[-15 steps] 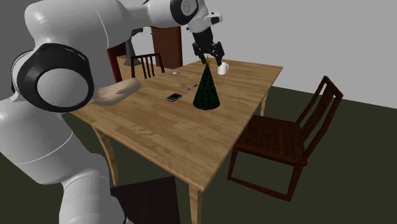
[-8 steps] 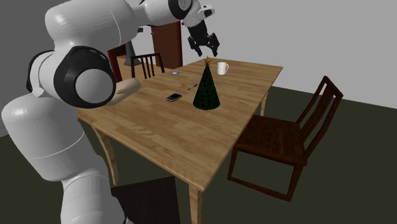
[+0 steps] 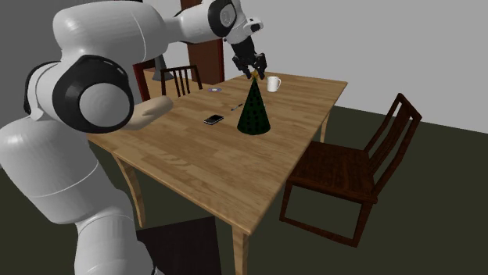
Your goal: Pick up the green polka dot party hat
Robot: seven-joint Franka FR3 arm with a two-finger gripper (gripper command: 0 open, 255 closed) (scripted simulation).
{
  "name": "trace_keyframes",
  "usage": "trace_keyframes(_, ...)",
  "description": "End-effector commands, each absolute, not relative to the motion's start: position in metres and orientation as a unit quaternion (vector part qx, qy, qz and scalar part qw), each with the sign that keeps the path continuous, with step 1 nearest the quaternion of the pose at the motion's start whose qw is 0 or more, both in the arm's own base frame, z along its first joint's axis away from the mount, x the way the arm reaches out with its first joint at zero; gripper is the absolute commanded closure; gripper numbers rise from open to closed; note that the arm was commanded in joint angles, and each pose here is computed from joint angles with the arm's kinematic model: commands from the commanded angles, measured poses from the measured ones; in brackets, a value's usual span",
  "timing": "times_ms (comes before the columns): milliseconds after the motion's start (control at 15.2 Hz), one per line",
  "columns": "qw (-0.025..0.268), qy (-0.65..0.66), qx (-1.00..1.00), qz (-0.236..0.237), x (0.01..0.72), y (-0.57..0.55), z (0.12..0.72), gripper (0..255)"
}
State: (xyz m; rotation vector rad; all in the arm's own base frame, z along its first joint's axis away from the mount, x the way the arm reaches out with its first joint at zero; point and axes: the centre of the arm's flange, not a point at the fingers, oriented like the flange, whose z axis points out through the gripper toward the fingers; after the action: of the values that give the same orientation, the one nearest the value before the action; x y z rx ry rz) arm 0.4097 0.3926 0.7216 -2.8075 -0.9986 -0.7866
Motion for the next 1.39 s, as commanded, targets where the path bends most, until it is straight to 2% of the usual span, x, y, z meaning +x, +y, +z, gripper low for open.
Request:
trace_keyframes(0,0.030,-0.324,-0.911,-0.255,0.410,0.392,0.720,255)
trace_keyframes(528,0.030,-0.324,-0.911,-0.255,0.410,0.392,0.721,255)
trace_keyframes(1320,0.030,-0.324,-0.911,-0.255,0.410,0.392,0.784,255)
